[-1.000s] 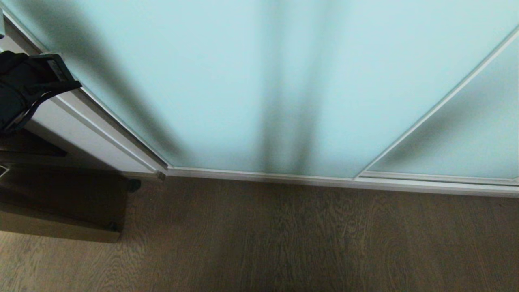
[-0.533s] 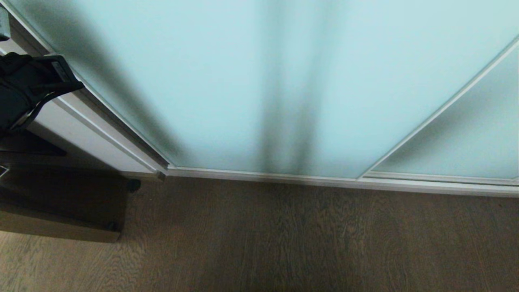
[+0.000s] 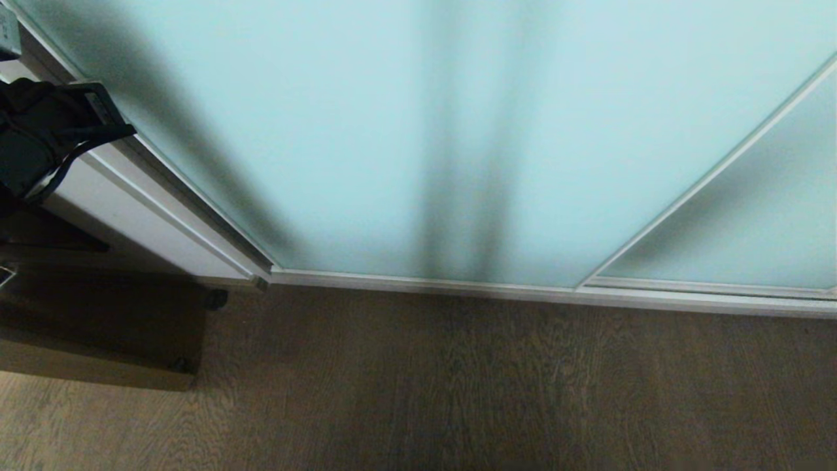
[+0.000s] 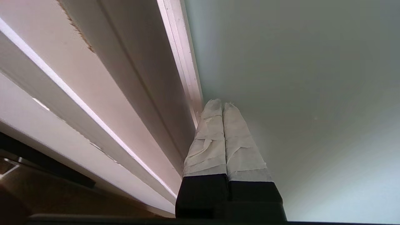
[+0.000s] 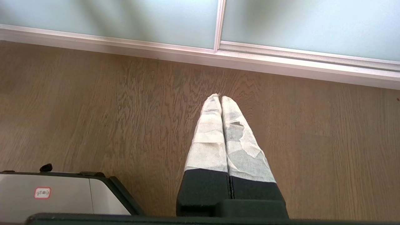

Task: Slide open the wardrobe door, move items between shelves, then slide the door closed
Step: Close the door

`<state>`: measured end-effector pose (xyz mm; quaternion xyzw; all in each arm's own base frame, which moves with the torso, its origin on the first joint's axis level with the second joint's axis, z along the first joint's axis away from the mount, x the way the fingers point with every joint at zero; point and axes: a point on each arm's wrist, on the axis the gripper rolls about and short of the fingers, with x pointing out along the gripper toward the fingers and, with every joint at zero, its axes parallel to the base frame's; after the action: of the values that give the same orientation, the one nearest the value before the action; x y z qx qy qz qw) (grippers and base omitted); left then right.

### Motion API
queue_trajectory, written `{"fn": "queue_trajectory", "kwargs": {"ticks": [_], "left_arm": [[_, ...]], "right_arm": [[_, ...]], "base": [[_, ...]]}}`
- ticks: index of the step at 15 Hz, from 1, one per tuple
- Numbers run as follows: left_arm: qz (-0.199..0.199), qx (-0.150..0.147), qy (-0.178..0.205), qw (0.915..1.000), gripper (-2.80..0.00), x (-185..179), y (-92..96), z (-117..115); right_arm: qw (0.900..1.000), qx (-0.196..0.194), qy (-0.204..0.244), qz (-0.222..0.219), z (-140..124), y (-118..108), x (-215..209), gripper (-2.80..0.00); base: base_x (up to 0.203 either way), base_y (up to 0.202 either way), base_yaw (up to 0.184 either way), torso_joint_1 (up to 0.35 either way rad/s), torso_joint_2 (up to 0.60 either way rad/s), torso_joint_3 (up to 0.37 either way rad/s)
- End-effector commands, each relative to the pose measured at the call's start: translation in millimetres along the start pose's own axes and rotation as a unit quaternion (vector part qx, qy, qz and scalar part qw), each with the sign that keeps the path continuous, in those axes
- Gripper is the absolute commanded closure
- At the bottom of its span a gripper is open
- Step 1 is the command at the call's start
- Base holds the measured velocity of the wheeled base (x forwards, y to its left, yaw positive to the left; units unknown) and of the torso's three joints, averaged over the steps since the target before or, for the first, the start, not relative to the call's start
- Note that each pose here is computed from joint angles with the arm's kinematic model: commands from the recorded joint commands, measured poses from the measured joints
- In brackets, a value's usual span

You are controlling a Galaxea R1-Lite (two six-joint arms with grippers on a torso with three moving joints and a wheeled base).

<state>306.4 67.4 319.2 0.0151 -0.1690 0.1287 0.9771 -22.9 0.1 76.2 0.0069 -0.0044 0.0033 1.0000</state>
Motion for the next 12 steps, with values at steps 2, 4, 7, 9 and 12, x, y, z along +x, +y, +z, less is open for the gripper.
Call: {"fn": "queue_trajectory", "kwargs": {"ticks": [2, 4, 7, 9, 12], "left_arm": [[-0.002, -0.003, -0.01, 0.9999, 0.0, -0.7, 0.1, 3.1], [-0.009, -0.004, -0.02, 0.9998, 0.0, -14.5, -0.1, 17.5], [-0.053, -0.012, -0.04, 0.9977, 0.0, -53.4, -7.9, 48.5], [-0.081, -0.019, -0.042, 0.9957, 0.0, -84.6, -13.9, 67.1], [-0.097, -0.023, -0.008, 0.995, 0.0, -121.9, -14.8, 67.8]], "right_arm": [[1.0, 0.0, 0.0, 0.001, 0.0, 0.0, 0.0, 0.0], [1.0, 0.0, 0.0, 0.001, 0.0, 0.0, 0.0, 0.0], [1.0, 0.0, 0.0, 0.001, 0.0, 0.0, 0.0, 0.0], [1.0, 0.0, 0.0, 0.001, 0.0, 0.0, 0.0, 0.0], [1.0, 0.0, 0.0, 0.001, 0.0, 0.0, 0.0, 0.0]], "base": [[0.0, 0.0, 0.0, 0.0, 0.0, 0.0], [0.0, 0.0, 0.0, 0.0, 0.0, 0.0], [0.0, 0.0, 0.0, 0.0, 0.0, 0.0], [0.0, 0.0, 0.0, 0.0, 0.0, 0.0], [0.0, 0.0, 0.0, 0.0, 0.0, 0.0]]}}
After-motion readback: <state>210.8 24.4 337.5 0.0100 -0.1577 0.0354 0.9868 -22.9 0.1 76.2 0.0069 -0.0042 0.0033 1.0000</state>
